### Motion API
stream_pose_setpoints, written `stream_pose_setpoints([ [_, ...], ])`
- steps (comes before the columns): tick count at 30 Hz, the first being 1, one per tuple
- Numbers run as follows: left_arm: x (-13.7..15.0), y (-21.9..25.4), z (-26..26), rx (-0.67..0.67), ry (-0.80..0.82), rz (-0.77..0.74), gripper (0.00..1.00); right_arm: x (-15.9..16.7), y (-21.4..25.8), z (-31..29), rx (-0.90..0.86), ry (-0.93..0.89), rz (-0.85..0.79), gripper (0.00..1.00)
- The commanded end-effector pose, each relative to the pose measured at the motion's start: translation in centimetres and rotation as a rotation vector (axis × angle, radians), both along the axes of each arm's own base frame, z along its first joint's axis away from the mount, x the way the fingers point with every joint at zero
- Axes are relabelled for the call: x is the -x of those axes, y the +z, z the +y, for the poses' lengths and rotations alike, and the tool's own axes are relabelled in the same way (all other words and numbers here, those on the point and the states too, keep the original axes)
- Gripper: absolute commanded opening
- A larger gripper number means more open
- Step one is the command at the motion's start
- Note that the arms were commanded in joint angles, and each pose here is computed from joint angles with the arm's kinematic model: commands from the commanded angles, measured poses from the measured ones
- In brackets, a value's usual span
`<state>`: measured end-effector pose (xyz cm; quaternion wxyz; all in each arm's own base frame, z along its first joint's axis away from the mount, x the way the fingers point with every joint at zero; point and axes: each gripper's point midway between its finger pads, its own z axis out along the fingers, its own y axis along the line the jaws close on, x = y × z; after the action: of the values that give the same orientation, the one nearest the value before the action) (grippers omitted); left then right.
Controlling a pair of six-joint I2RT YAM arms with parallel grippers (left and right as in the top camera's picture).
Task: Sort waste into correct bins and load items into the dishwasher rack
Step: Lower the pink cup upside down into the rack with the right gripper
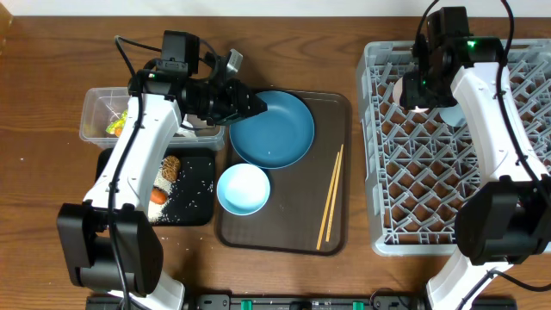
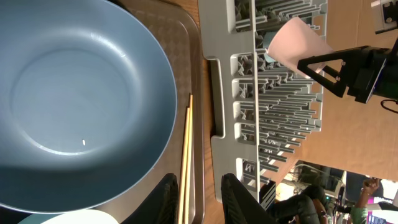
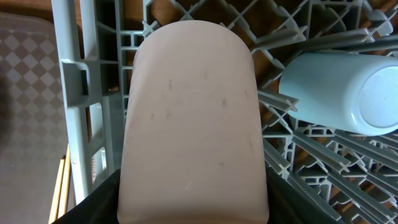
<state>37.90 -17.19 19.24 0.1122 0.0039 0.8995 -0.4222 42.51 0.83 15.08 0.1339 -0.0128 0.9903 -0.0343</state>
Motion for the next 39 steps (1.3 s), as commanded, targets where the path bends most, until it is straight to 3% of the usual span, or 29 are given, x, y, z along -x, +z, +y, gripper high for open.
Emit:
stream_pose_setpoints([
  [1,-0.1,0.2,0.2,-0.009,-0.005,-0.021,0.25,-0.5,0.9,0.1,-0.001,0.001,-0.026,0.15],
  [9,0.0,-0.1,0.4,-0.033,0.004,-0.011,0.25,-0.4,2.8,0.1,-0.002,0.001,-0.034,0.15],
  [23,0.2,-0.2,0.5,-0.034,0.004,0.002,0.25,1.4,0.6,-1.5,0.0,-0.043,0.055,0.15],
  [39,0.2,-0.2,0.5,-0.034,0.004,0.002,0.25,1.1,-1.5,-2.0,0.0,-0.055,0.05,0.16],
])
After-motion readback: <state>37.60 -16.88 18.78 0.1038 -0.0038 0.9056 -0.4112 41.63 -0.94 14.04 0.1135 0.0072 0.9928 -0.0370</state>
